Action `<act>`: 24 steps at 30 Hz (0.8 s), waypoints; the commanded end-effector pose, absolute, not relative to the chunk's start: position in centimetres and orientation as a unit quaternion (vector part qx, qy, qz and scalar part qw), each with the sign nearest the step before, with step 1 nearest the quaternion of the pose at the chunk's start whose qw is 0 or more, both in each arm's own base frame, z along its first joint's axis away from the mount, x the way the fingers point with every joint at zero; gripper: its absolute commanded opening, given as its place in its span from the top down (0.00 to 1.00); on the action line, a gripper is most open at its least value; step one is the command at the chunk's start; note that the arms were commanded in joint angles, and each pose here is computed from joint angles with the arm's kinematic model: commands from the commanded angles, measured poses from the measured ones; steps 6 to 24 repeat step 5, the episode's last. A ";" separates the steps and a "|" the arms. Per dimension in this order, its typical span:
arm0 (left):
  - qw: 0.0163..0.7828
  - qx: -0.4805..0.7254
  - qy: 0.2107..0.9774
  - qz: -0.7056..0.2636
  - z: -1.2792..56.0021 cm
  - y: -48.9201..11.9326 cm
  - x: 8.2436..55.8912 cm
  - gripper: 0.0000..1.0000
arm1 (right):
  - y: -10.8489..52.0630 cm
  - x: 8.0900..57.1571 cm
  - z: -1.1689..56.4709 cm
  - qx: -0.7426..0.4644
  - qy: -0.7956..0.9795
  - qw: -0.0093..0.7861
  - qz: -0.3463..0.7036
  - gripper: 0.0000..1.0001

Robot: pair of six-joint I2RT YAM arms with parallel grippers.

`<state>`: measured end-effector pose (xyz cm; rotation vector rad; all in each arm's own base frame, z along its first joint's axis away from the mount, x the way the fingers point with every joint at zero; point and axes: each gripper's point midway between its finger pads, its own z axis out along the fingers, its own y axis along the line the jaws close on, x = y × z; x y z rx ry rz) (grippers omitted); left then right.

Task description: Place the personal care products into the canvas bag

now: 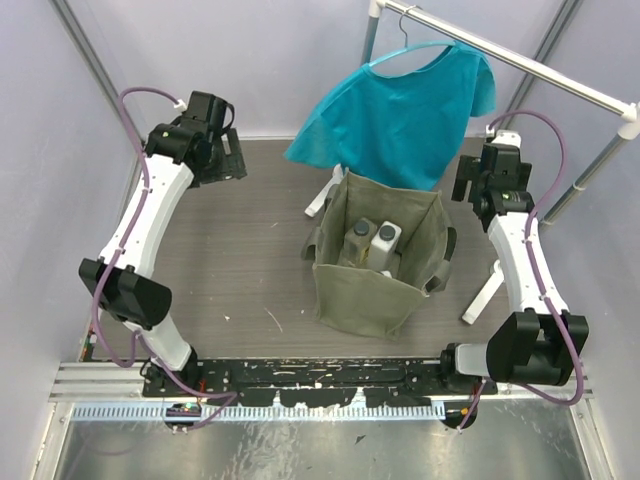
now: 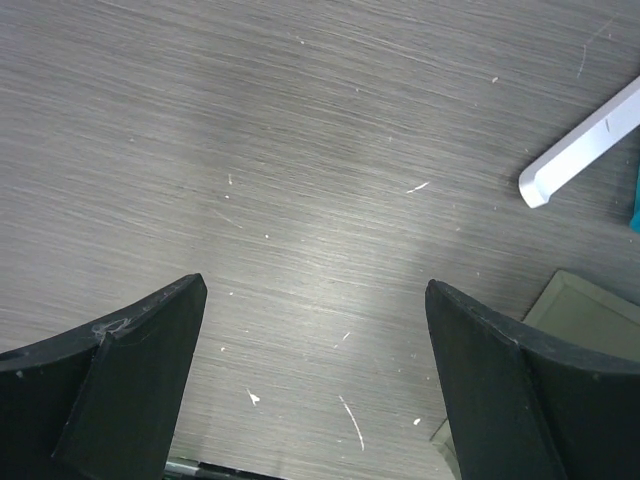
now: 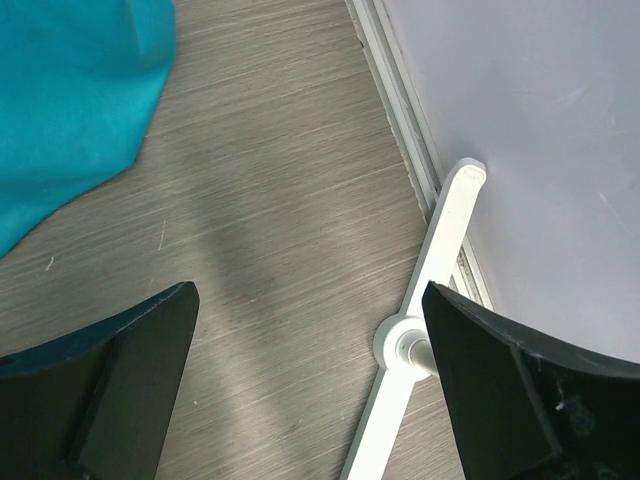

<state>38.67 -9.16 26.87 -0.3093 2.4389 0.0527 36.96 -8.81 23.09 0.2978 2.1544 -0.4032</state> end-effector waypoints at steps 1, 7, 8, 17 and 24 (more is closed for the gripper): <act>0.364 -0.139 0.920 0.038 28.2 -7.8 38.2 0.02 | -9.4 37.3 26.1 0.134 0.840 0.499 -0.167 0.00; 0.368 -0.142 0.918 0.046 28.2 -7.5 38.4 0.02 | -9.5 37.3 25.4 0.134 0.844 0.492 -0.168 0.00; 0.368 -0.142 0.918 0.046 28.2 -7.5 38.4 0.02 | -9.5 37.3 25.4 0.134 0.844 0.492 -0.168 0.00; 0.368 -0.142 0.918 0.046 28.2 -7.5 38.4 0.02 | -9.5 37.3 25.4 0.134 0.844 0.492 -0.168 0.00; 0.368 -0.142 0.918 0.046 28.2 -7.5 38.4 0.02 | -9.5 37.3 25.4 0.134 0.844 0.492 -0.168 0.00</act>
